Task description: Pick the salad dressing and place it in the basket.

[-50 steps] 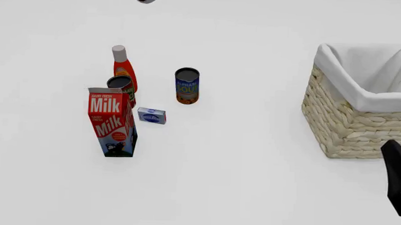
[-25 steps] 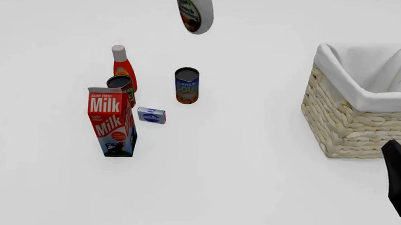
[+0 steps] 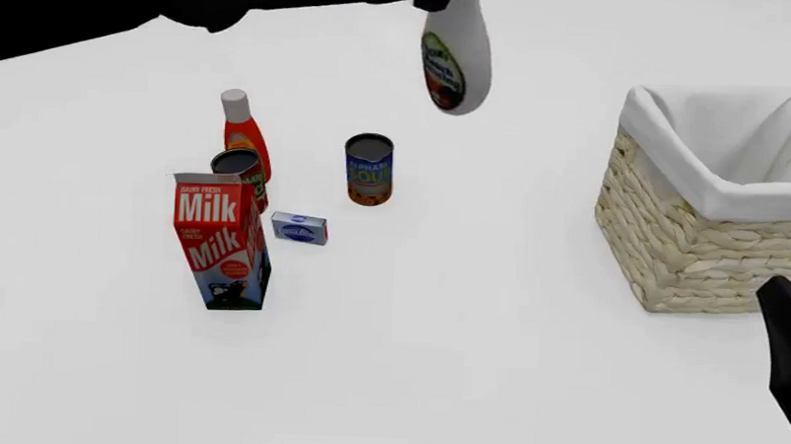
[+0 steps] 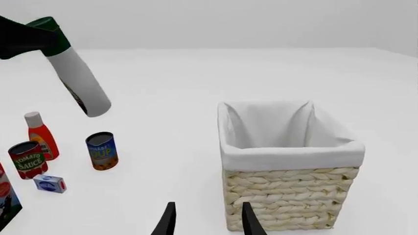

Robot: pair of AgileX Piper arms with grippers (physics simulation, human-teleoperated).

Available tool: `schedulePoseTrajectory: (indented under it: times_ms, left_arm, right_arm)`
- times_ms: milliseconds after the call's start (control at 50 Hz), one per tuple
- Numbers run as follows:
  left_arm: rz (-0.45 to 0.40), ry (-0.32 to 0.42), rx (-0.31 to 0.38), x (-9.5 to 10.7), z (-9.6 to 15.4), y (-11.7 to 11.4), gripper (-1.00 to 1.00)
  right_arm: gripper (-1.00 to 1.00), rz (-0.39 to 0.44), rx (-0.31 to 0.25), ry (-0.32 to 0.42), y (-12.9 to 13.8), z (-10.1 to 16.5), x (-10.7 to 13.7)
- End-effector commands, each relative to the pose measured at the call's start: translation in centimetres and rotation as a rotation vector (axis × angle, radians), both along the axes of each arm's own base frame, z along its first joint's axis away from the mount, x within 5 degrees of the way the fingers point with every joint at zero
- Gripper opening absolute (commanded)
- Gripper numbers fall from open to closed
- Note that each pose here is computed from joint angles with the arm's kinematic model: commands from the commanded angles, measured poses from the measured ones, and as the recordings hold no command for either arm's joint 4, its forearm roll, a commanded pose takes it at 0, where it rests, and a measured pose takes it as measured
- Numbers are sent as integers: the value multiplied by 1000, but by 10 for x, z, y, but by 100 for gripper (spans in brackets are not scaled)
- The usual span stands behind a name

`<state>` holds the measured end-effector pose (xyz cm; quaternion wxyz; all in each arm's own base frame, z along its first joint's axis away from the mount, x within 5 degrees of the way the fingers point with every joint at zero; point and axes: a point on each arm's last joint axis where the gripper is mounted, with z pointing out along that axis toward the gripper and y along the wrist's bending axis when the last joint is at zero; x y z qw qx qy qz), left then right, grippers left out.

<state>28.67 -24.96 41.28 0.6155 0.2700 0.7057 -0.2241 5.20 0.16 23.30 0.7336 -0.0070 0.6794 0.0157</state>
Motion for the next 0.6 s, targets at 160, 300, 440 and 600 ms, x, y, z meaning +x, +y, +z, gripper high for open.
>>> schedulePoseTrajectory:
  times_ms: [160, 300, 440, 600]
  left_arm:
    - [-56, 20, 14, -7, -19, -22, -100]
    - [-59, 15, 20, -8, -19, -22, -100]
    - [-60, 17, 24, -8, -22, -22, -100]
    - [-65, 16, 24, -11, -22, -23, -100]
  right_arm:
    - [100, 3, 1, -5, 0, 1, 0]
    - [100, 35, -48, -9, 2, 9, -3]
    - [100, 83, -135, 15, 4, 21, -5]
    - [100, 159, -198, 32, 9, 38, 1]
